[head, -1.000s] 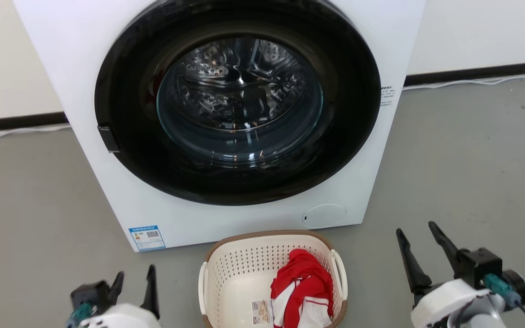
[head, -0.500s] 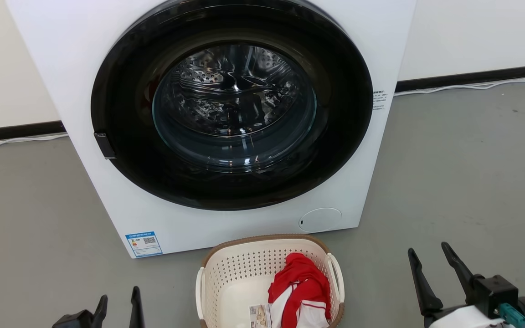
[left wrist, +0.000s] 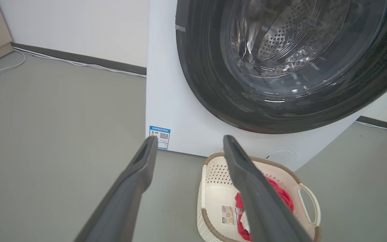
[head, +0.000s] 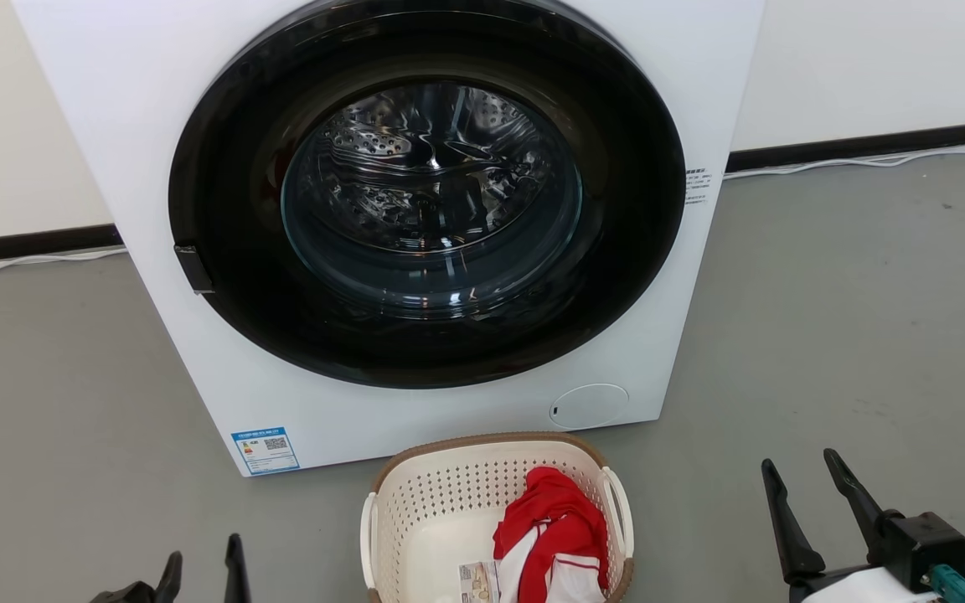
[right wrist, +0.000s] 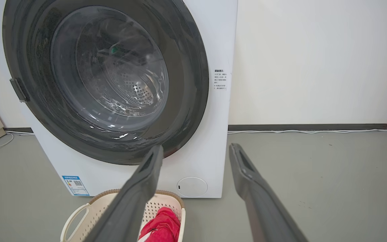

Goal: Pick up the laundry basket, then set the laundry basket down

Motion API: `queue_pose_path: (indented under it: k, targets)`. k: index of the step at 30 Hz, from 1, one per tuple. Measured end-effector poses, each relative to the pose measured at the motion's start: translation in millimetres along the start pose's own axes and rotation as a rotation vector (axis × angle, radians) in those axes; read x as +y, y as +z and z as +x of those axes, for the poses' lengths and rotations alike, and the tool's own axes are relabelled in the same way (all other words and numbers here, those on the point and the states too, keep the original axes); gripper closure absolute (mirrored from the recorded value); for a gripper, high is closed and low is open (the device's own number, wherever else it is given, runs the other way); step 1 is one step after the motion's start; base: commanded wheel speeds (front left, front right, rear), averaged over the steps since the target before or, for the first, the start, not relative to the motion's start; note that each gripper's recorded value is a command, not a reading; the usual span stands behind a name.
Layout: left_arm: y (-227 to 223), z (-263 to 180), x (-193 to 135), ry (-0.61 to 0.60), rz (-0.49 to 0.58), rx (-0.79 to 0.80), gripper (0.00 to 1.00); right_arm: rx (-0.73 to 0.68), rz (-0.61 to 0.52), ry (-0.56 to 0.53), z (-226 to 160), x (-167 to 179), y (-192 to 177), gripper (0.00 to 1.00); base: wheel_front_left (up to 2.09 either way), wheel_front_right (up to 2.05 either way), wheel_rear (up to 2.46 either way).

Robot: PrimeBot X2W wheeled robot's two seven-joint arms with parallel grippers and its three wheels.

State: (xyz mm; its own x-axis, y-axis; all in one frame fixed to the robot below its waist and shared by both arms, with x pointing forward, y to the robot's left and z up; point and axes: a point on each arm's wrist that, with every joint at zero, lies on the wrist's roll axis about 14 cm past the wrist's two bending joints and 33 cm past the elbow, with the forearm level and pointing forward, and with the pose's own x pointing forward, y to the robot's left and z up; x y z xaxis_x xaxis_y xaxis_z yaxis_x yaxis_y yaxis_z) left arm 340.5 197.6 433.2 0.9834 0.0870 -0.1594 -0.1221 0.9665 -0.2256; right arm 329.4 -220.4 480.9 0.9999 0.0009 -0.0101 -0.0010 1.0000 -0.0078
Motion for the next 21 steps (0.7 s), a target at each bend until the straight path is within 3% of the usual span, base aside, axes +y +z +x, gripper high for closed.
queue_pose_path:
  k: [1, 7, 21]
  targets:
    - [0, 0, 1, 0.005, -0.003, -0.001, 1.00, 0.002, 0.001, -0.001, 0, 0, -1, 1.00, 0.00, 0.00, 0.00]
    - [-26, -11, 6, 0.032, -0.028, 0.083, 1.00, 0.092, 0.047, -0.009, -13, 6, -30, 1.00, 0.00, 0.00, 0.00]
    - [-27, -10, 10, 0.064, -0.171, 0.103, 1.00, 0.113, 0.210, -0.052, -10, 2, -33, 1.00, 0.00, 0.00, 0.00]
